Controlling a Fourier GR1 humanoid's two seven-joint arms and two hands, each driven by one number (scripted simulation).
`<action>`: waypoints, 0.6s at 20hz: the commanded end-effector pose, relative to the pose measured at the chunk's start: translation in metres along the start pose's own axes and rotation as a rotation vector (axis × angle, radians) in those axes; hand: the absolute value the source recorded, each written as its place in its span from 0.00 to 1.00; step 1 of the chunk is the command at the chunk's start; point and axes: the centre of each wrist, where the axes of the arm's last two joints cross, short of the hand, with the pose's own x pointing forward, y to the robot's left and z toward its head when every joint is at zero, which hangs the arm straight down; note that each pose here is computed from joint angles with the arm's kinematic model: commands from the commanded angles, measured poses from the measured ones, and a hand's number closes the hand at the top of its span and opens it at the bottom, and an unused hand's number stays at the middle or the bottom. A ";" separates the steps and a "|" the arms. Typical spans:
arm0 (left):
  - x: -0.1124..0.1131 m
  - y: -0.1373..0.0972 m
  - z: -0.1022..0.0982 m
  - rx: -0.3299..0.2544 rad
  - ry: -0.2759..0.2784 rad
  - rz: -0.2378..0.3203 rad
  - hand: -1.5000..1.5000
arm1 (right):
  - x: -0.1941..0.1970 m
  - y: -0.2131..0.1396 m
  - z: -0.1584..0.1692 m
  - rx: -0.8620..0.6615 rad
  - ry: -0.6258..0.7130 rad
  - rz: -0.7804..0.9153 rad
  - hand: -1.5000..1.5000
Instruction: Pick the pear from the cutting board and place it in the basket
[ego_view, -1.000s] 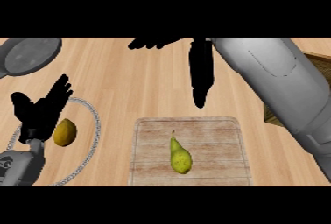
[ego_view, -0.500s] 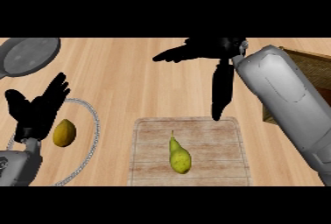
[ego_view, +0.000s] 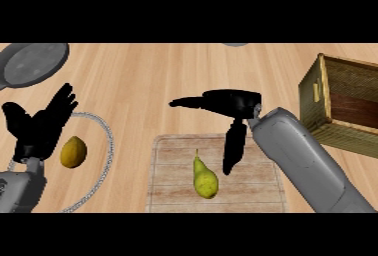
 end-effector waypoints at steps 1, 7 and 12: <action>0.008 -0.013 0.007 -0.018 0.003 0.009 0.50 | -0.028 0.026 -0.002 -0.043 -0.019 -0.066 0.00; 0.005 0.014 -0.008 -0.021 -0.006 0.013 0.50 | -0.027 0.055 -0.036 -0.007 0.031 -0.020 0.00; 0.010 0.010 0.000 -0.014 0.000 0.011 0.50 | -0.033 0.061 -0.049 0.076 0.064 0.011 0.00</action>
